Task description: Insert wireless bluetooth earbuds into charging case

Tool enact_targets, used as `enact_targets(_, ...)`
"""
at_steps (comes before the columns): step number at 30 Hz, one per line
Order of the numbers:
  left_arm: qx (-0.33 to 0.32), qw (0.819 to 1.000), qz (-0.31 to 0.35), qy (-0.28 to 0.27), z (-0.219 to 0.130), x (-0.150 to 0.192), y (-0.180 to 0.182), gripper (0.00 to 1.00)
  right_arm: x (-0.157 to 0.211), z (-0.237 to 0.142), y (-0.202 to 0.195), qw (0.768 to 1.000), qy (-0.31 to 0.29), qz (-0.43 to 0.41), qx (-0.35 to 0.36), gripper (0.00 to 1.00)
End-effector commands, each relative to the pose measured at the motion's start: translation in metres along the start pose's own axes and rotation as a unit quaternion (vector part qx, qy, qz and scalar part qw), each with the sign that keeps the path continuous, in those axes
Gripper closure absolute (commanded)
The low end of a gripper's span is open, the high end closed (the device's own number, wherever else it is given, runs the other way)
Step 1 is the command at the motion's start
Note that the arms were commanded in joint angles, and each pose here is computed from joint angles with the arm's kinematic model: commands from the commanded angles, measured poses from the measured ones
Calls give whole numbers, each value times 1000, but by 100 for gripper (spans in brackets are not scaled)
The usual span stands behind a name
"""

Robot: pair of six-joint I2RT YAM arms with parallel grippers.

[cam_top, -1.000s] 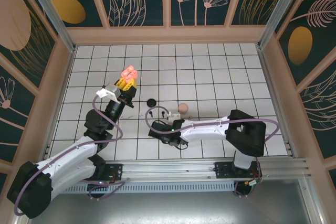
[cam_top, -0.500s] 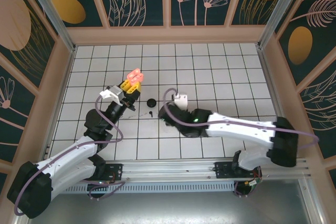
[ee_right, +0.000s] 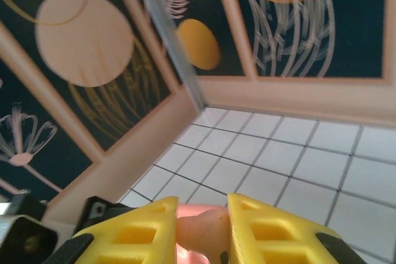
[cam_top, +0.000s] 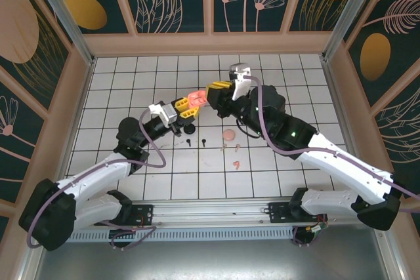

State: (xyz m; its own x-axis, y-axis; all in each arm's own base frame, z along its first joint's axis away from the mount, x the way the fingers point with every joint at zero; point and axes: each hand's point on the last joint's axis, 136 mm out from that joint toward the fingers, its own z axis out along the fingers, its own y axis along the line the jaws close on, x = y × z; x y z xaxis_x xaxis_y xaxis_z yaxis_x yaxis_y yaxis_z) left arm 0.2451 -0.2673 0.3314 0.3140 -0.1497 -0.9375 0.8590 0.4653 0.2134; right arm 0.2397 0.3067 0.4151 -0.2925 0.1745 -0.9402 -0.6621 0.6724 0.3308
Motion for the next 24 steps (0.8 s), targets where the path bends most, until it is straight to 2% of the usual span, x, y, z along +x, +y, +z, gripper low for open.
enact_targets(1,46,998,37,-27,12,-21,-8,100,-20,-1,25,994,-35,-57,-91,76)
enact_targets(13,60,996,27,-57,27,-31,-5,100,-7,12,21,990,-23,-55,-126,77)
enact_targets(24,52,996,11,-72,28,-35,-1,100,15,21,11,993,-6,-42,-114,77)
